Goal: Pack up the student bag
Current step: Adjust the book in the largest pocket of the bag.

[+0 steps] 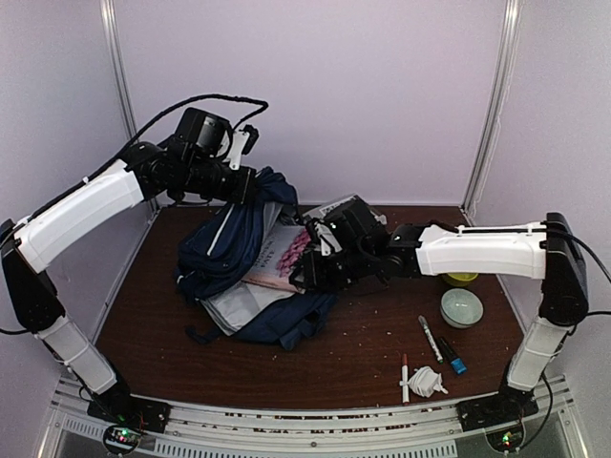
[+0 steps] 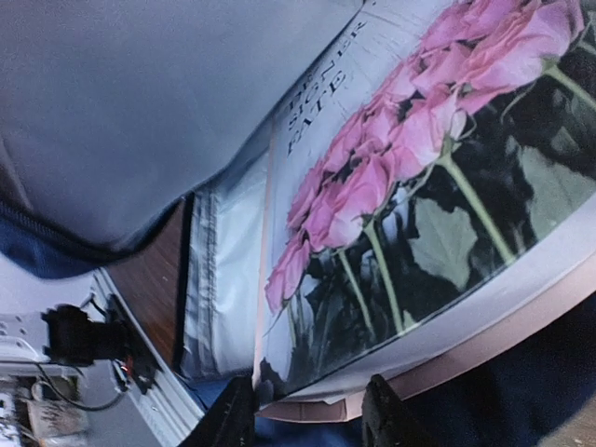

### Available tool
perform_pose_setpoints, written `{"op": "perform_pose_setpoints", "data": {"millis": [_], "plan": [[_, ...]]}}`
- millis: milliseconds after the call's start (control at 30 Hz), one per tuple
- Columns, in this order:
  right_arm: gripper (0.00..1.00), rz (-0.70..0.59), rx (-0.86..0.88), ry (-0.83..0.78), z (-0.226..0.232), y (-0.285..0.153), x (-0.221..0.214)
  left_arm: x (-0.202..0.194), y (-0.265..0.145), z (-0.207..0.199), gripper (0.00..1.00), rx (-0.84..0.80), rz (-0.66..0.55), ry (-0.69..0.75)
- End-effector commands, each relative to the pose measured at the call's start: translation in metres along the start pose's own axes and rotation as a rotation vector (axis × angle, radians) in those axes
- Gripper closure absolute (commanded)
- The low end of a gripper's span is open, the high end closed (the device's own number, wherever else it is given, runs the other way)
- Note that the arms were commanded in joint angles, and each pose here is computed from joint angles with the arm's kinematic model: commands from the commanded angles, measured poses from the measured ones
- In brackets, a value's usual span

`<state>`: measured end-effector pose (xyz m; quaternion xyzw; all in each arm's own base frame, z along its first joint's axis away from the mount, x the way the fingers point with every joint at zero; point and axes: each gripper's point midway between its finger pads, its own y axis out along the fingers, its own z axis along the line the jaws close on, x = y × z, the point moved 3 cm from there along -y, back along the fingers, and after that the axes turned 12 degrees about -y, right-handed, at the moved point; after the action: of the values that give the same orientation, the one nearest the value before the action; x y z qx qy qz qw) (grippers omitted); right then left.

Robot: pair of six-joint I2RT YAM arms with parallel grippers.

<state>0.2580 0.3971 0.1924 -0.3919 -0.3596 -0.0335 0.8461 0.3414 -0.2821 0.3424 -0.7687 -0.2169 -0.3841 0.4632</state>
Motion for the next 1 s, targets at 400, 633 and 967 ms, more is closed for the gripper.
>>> {"op": "perform_pose_setpoints", "data": {"millis": [400, 633, 967], "plan": [[0.57, -0.213, 0.29, 0.138, 0.052, 0.08, 0.065, 0.082, -0.09, -0.05, 1.0, -0.196, -0.347, 0.061], [0.49, -0.254, 0.261, -0.174, 0.059, -0.018, 0.058, 0.024, -0.048, 0.061, 1.0, 0.144, -0.224, -0.048], [0.4, -0.245, -0.067, -0.055, -0.095, -0.103, 0.097, 0.028, -0.122, 0.161, 1.0, 0.503, -0.371, -0.147]]}}
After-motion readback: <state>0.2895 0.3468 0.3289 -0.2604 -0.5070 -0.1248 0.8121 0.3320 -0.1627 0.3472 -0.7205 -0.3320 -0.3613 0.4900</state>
